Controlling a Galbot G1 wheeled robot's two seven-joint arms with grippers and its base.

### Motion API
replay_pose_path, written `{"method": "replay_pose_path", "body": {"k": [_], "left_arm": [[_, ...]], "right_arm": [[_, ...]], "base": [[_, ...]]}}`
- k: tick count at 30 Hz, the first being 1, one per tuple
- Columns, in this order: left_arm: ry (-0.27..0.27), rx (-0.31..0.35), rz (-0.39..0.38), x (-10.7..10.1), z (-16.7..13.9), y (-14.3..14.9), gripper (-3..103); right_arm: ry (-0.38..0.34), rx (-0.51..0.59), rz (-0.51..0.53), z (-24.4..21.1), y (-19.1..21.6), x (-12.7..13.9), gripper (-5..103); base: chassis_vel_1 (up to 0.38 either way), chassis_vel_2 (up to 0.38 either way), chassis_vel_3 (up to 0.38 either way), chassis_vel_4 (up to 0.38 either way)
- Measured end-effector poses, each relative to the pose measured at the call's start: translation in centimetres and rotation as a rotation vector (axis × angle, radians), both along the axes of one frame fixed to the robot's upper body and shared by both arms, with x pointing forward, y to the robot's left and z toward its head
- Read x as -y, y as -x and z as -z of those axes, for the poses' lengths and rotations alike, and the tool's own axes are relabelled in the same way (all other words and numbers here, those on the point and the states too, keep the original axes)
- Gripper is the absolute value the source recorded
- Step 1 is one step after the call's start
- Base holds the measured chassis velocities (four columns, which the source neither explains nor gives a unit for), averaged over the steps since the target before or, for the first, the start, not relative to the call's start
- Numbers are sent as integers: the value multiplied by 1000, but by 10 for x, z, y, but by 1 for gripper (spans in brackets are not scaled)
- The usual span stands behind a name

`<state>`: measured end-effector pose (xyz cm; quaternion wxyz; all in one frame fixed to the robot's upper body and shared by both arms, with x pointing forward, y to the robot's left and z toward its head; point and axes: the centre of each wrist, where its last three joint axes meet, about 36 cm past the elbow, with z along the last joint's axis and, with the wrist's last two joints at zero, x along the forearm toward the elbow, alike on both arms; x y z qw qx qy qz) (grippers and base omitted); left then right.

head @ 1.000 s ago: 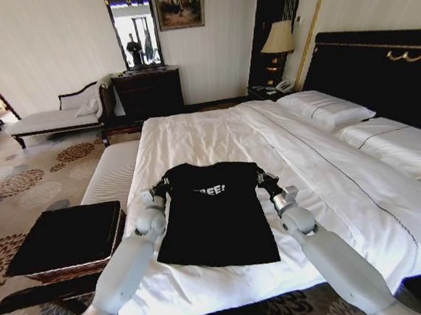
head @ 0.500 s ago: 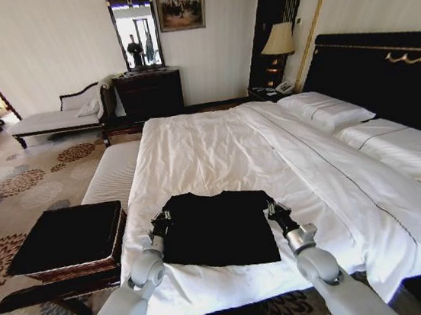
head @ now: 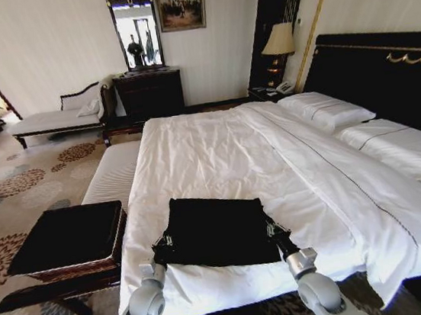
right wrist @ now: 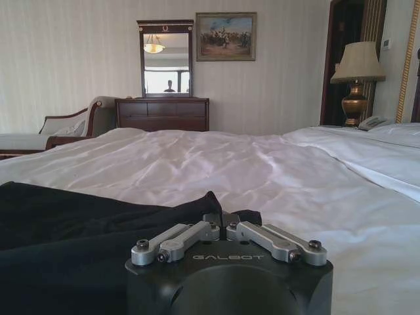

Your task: Fold the clothes on the bed and place them into the basket.

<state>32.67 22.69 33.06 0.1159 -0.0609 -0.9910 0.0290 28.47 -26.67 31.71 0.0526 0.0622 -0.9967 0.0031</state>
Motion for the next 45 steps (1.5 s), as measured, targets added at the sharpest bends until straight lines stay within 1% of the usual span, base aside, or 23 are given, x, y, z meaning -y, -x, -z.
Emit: {"method": "replay_pose_path", "body": {"k": [4,7,8,9,11,13,14,16,17,19,20,22,23,25,26,28,29,31,34,35,39,42,45], "left_arm": [[-9,-9,7,-2,-1,3,33],[-22,-10,20,-2,-2,11,39],[-30,-9,29,-3,-2,16,45],[-37,-11,42,-3,-3,23,56],[-39,-12,45,-4,-4,27,56],[-36,-9,44,-6,-8,33,66],[-36,-9,44,-6,-8,33,66],[-31,2,34,-9,-15,33,77],[-28,6,29,-11,-17,33,77],[-15,21,10,-16,-25,26,88],[-15,21,10,-16,-25,26,88],[2,22,-3,-19,-34,17,97],[8,22,-6,-20,-37,12,97],[19,13,-24,-24,-43,-11,99],[19,13,-24,-24,-43,-11,99],[38,9,-31,-24,-49,-32,100],[79,-15,-42,-23,-53,-54,100],[99,-29,-46,-22,-54,-64,100],[172,-94,-80,-19,-49,-106,100],[172,-94,-80,-19,-49,-106,100],[214,-135,-108,-20,-44,-141,100],[270,-169,-124,-25,-43,-170,100],[278,-174,-128,-27,-42,-179,99]], "right_arm": [[7,-4,-7,7,8,-2,0],[7,-3,-19,10,14,-3,-2],[8,-3,-23,11,18,-4,2],[9,1,-31,12,22,-4,13],[9,2,-33,12,25,-4,13],[9,7,-35,10,32,-1,24],[9,7,-35,10,32,-1,24],[11,21,-31,6,37,3,34],[11,26,-29,3,39,4,34],[8,40,-20,-5,42,9,45],[8,40,-20,-5,42,9,45],[-20,49,5,-16,40,13,56],[-37,48,18,-19,37,14,56],[-100,43,74,-35,18,23,67],[-100,43,74,-35,18,23,67],[-113,50,97,-44,3,31,78],[-111,57,113,-50,-12,39,83],[-109,59,116,-51,-16,41,83],[-111,56,139,-52,-32,47,97],[-111,56,139,-52,-32,47,97],[-114,44,149,-48,-38,48,100],[-104,18,121,-41,-45,44,100],[-97,15,107,-39,-49,42,100]], "base": [[0,0,0,0],[0,0,0,0],[0,0,0,0],[0,0,0,0],[0,0,0,0],[0,0,0,0],[0,0,0,0],[0,0,0,0],[0,0,0,0],[0,0,0,0],[0,0,0,0],[0,0,0,0],[0,0,0,0],[0,0,0,0],[0,0,0,0],[0,0,0,0],[0,0,0,0],[0,0,0,0],[0,0,0,0],[0,0,0,0],[0,0,0,0],[0,0,0,0],[0,0,0,0]]}}
